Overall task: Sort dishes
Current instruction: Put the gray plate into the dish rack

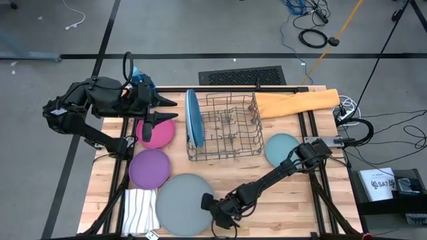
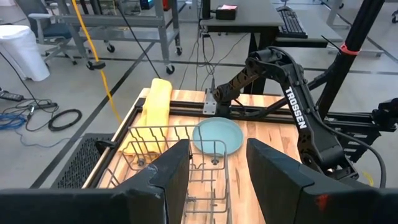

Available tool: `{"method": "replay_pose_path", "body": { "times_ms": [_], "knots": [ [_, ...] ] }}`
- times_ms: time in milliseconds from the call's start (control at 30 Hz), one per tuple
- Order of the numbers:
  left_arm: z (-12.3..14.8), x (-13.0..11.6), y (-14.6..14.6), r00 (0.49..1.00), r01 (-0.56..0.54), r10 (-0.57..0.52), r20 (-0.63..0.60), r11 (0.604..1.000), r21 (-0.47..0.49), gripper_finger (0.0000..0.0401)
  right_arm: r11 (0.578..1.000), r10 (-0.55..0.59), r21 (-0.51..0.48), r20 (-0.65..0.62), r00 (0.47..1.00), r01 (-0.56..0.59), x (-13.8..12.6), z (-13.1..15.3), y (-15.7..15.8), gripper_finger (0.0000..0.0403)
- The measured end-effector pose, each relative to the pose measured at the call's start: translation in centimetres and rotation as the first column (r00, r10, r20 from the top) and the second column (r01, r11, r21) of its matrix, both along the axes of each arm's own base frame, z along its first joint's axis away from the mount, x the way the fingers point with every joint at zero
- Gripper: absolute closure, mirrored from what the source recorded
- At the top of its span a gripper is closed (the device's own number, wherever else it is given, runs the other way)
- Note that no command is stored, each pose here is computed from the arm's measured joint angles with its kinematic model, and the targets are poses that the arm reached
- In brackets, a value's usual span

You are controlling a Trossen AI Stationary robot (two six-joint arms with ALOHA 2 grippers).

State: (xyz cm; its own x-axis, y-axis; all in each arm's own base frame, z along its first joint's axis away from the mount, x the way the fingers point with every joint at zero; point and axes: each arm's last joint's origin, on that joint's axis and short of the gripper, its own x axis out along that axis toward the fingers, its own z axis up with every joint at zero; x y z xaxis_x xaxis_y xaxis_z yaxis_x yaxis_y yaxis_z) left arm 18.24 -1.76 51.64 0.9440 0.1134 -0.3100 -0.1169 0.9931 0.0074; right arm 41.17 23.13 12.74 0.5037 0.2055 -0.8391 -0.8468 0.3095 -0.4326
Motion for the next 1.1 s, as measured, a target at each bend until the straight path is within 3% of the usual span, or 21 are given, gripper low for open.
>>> {"method": "replay_pose_path", "body": {
  "times_ms": [233, 467, 733, 900, 1100],
  "knots": [
    [0.0, 0.0, 0.0, 1.000, 0.000, 0.000, 0.000, 1.000, -0.001, 0.0239, 0.999, -0.027, -0.037, -0.026, 0.999, 0.026, -1.0, 2.0, -0.5, 0.0400],
    [0.0, 0.0, 0.0, 1.000, 0.001, -0.001, 0.000, 1.000, 0.000, 0.0239, 0.998, -0.052, 0.022, -0.001, 0.999, 0.052, -2.9, 8.4, -1.5, 0.0401],
    [0.1, 0.0, 0.0, 1.000, 0.002, -0.002, 0.011, 1.000, -0.002, 0.0239, 0.955, -0.075, 0.289, 0.047, 0.996, 0.058, -6.8, 17.8, -3.1, 0.0401],
    [0.2, 0.1, 0.0, 1.000, 0.009, -0.009, 0.018, 1.000, -0.005, 0.0239, 0.920, -0.128, 0.384, 0.113, 0.985, 0.076, -10.0, 23.0, -4.9, 0.0401],
    [1.0, 0.2, -0.4, 0.993, 0.051, -0.050, 0.108, 0.999, -0.002, 0.0239, 0.872, -0.272, 0.461, 0.170, 0.947, 0.168, -13.2, 27.1, -7.1, 0.0401]
  ]
}}
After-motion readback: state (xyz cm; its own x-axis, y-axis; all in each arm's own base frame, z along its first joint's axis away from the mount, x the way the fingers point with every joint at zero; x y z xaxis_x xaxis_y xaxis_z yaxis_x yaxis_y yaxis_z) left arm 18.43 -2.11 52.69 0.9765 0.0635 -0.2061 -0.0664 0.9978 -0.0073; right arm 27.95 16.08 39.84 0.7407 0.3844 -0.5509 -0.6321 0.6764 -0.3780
